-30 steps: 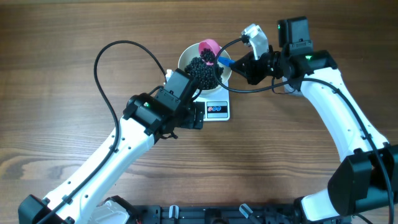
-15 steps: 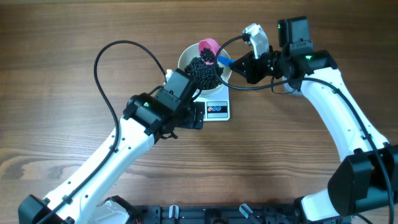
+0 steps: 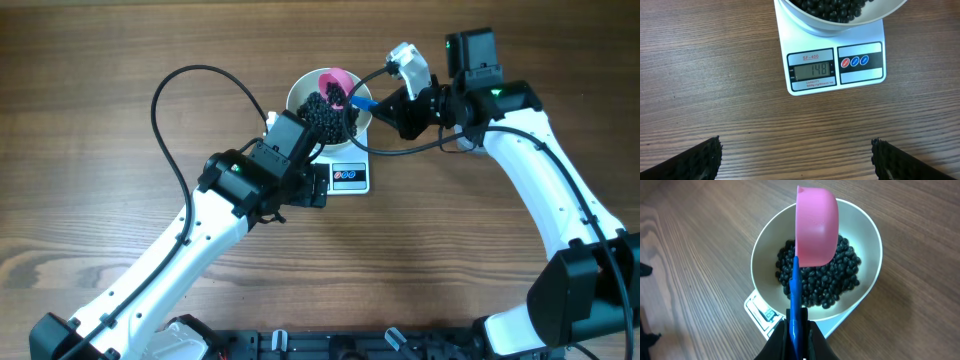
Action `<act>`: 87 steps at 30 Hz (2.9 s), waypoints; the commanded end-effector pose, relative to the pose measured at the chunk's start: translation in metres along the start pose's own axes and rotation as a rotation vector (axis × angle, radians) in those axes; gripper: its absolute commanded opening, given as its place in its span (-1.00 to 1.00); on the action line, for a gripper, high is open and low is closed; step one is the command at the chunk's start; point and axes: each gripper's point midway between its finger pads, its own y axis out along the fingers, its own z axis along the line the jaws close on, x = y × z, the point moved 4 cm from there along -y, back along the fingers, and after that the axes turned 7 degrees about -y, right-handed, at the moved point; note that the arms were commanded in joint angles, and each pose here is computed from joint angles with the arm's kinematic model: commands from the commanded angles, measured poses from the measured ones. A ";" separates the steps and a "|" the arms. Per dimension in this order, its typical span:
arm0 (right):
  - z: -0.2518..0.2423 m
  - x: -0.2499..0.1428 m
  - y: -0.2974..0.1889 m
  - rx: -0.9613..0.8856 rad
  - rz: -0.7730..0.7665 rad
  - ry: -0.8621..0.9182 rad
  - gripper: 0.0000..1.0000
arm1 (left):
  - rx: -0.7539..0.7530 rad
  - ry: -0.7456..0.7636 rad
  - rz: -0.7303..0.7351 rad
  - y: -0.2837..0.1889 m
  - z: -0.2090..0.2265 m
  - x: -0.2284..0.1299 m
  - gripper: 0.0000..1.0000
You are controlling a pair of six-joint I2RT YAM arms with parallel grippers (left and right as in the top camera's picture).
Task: Scoop item into bowl and weigh 150g on scale
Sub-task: 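Tilt the scoop gradually to trickle beans into the bowl, then move the scoop back and lay it in the bean tub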
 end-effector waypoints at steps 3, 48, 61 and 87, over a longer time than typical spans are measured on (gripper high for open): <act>-0.002 0.018 -0.011 -0.029 -0.065 0.096 -0.91 | 0.004 -0.013 -0.016 -0.003 0.002 0.000 1.00; -0.003 0.016 -0.010 -0.050 -0.052 0.085 -0.92 | 0.004 -0.013 -0.016 -0.003 0.002 0.000 1.00; -0.003 0.017 -0.010 -0.038 -0.059 0.221 -0.91 | 0.004 -0.013 -0.015 -0.003 0.002 0.000 1.00; -0.121 -0.059 -0.139 -0.133 -0.275 0.872 -0.91 | 0.004 -0.013 -0.016 -0.003 0.002 0.000 1.00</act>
